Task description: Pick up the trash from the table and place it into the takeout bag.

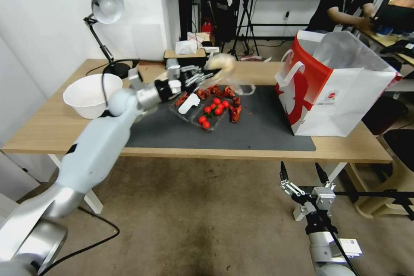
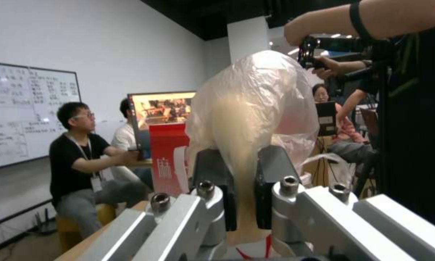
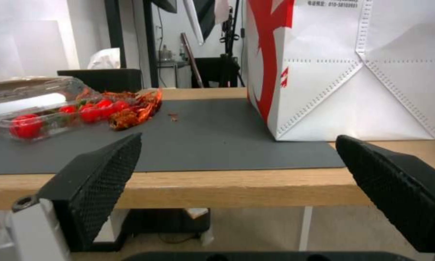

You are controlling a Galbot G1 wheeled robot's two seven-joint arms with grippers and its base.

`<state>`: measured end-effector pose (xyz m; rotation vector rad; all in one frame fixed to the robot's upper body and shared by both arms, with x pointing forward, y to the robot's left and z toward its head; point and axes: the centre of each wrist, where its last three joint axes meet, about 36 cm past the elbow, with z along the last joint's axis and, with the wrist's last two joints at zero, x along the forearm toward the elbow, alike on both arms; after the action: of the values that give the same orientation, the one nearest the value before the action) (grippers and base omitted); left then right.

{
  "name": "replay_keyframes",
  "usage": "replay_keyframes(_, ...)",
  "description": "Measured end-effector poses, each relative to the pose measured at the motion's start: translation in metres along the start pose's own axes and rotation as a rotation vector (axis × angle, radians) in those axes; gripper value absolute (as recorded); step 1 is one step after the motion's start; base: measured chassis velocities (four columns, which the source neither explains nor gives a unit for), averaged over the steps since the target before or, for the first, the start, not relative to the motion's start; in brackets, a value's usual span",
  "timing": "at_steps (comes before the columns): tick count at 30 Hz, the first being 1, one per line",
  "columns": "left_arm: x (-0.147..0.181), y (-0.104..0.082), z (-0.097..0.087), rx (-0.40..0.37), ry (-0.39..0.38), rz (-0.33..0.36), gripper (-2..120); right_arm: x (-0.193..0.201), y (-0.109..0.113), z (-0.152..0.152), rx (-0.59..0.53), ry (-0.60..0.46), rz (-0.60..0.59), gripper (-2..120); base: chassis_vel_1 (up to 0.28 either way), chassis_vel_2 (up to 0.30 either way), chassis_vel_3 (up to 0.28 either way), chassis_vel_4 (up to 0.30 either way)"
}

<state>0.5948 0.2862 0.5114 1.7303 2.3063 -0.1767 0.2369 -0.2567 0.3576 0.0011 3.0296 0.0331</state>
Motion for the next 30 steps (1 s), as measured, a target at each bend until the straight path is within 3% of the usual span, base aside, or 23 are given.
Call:
replay_keyframes(9, -0.055, 0.025, -0.006, 0.005, -0.002, 0.026, 5, 0.003, -0.002, 0.000, 0.004, -0.001, 0.010, 100, 0.000, 0.000, 0.000, 0.000)
replay_keyframes(16, -0.122, 0.049, -0.002, 0.029, 0.017, 0.039, 5, 0.006, 0.003, -0.001, -0.005, -0.002, 0.018, 100, 0.000, 0.000, 0.000, 0.000)
replay_keyframes(30, -0.257, 0.054, -0.021, 0.036, 0.006, 0.037, 5, 0.008, 0.006, -0.002, -0.009, -0.010, 0.027, 100, 0.000, 0.000, 0.000, 0.000)
